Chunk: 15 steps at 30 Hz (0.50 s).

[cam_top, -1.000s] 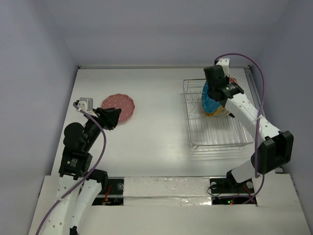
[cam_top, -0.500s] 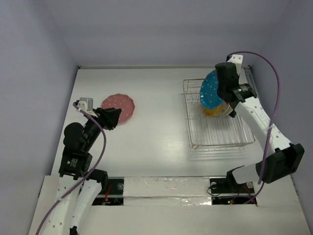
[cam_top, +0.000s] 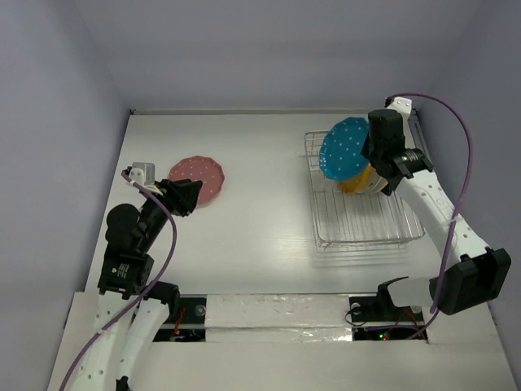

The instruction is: Unload the plates from the dish rack

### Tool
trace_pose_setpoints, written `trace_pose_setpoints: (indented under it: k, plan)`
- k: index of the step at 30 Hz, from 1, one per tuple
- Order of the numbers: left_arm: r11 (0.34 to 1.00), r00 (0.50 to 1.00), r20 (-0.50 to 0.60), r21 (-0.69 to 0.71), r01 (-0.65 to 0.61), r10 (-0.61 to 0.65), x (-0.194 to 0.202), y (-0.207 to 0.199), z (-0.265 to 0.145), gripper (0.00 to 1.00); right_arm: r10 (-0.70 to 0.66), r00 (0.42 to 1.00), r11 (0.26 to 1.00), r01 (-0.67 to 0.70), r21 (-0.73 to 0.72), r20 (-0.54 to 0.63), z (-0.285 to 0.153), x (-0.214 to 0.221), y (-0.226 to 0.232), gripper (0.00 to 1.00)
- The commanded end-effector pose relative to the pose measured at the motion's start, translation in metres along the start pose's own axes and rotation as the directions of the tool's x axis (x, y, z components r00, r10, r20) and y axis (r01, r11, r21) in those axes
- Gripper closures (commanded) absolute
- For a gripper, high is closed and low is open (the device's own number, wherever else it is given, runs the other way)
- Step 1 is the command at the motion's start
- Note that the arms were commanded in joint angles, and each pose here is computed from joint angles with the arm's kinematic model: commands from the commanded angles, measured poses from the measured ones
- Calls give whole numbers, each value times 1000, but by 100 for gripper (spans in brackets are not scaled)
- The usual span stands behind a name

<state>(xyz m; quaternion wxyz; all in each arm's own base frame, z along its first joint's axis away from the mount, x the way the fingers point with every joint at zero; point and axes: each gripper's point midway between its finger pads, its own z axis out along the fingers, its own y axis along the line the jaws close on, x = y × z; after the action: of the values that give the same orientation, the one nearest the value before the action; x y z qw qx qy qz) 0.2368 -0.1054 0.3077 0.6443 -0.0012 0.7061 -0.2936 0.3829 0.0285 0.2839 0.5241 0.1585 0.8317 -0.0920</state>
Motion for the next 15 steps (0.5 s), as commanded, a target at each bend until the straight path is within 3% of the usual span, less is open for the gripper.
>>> trace_pose_setpoints:
  k: [1,7,12,15]
  plan:
    - [1000,998,57,22,-20,19,-21,-9,-2,65,298,941,931,-250,-267,161,-22,-63,38,100]
    - [1000,998,57,24,-19,18,-21,-10,-2,65,419,903,777,-305,-551,91,-46,-80,89,100]
    - [999,998,59,27,-18,17,-22,-11,-2,65,431,902,647,-325,-690,-19,-57,-73,135,100]
    - [999,998,57,28,-18,17,-21,-10,-1,65,390,918,582,-313,-751,-80,-69,-58,187,100]
